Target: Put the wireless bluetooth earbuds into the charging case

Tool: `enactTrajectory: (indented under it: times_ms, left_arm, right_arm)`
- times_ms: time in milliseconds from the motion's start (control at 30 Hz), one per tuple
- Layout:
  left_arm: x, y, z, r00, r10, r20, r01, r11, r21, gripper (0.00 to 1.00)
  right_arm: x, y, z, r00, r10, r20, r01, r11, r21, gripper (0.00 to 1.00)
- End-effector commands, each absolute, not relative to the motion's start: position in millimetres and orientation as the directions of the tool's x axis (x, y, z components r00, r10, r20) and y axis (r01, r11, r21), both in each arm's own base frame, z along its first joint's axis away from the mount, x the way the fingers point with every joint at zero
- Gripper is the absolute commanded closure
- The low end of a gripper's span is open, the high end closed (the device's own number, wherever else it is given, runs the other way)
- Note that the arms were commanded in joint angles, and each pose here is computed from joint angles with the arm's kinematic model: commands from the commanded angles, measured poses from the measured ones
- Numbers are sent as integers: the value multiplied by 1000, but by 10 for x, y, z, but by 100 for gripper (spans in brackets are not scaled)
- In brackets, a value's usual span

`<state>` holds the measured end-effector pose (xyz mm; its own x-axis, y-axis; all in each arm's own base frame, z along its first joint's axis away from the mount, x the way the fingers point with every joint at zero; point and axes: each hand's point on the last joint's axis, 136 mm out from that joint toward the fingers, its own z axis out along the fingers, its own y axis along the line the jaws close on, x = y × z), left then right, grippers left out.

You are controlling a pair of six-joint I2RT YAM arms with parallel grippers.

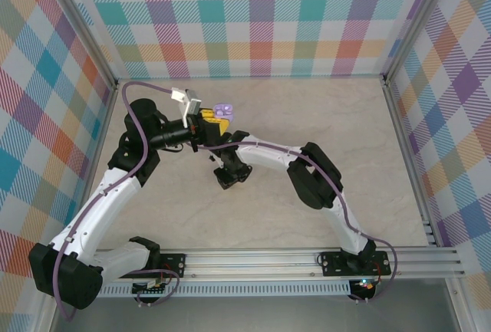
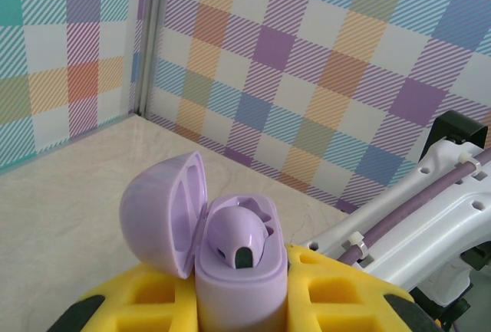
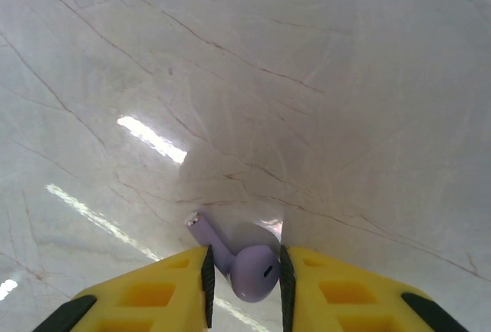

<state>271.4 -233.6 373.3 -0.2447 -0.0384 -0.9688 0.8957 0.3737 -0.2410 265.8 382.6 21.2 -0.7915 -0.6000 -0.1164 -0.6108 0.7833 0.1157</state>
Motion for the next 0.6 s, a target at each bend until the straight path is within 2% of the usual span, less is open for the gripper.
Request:
enactTrajectory:
  times_ms: [0,567]
  left_arm:
    - [2698,-2276,3842,-205,-50,-977,898,387,-208,85]
    - [2710,-2281,3819,-215,-49,-975,897,386,-217,85]
  right_arm:
    - [2675,3432,84,-803,-594,-40,-595,804,10,71]
    - [2816,2534,124,-853,-523,-6,-522,851,-57,71]
